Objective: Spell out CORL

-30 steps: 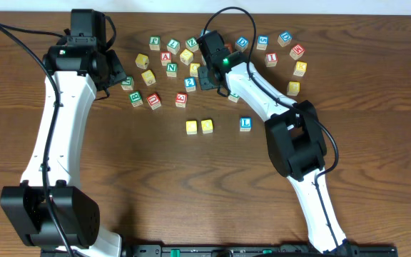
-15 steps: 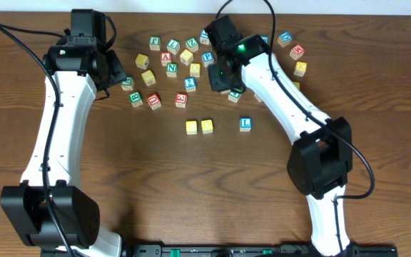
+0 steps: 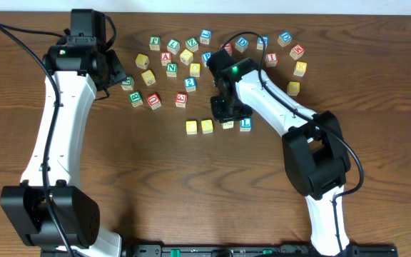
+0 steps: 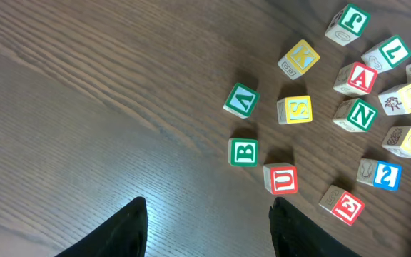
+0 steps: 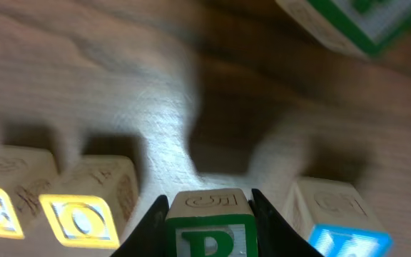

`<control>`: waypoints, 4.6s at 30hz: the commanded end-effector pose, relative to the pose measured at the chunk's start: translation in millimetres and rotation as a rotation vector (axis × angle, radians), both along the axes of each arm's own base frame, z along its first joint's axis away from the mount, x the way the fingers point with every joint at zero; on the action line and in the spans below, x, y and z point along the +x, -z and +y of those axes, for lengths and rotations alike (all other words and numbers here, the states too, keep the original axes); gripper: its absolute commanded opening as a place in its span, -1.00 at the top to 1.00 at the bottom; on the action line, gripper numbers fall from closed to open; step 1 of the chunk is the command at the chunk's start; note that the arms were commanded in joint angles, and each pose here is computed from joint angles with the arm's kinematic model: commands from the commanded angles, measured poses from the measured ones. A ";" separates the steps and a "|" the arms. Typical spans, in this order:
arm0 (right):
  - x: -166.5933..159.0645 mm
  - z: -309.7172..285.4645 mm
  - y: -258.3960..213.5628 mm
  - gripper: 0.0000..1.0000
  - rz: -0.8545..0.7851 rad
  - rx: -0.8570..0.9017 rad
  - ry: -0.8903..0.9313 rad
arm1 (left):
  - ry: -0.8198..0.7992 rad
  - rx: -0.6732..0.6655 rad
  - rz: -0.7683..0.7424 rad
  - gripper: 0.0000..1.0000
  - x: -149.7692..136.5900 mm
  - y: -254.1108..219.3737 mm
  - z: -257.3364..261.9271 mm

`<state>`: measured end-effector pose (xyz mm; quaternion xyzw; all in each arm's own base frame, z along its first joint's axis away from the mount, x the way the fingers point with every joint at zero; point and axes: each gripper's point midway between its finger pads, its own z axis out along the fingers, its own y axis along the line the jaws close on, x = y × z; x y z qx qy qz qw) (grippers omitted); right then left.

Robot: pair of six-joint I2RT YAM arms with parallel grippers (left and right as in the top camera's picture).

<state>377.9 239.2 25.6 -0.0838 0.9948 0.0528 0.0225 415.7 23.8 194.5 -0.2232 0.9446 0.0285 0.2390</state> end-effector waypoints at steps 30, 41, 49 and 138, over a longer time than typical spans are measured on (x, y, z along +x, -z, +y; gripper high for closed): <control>-7.9 7.4 11.7 0.22 0.007 -0.001 0.021 | -0.014 0.008 0.007 -0.08 -0.5 2.3 2.6; -8.6 6.5 11.8 0.76 0.011 -0.003 0.022 | -0.014 0.008 0.007 -0.08 -0.5 2.3 2.6; -8.3 6.2 11.8 0.17 0.010 -0.002 0.023 | -0.014 0.008 0.007 -0.08 -0.5 2.3 2.6; -30.4 -24.4 -24.4 0.22 0.150 -0.077 -0.011 | -0.014 0.008 0.008 -0.09 -0.6 2.3 2.5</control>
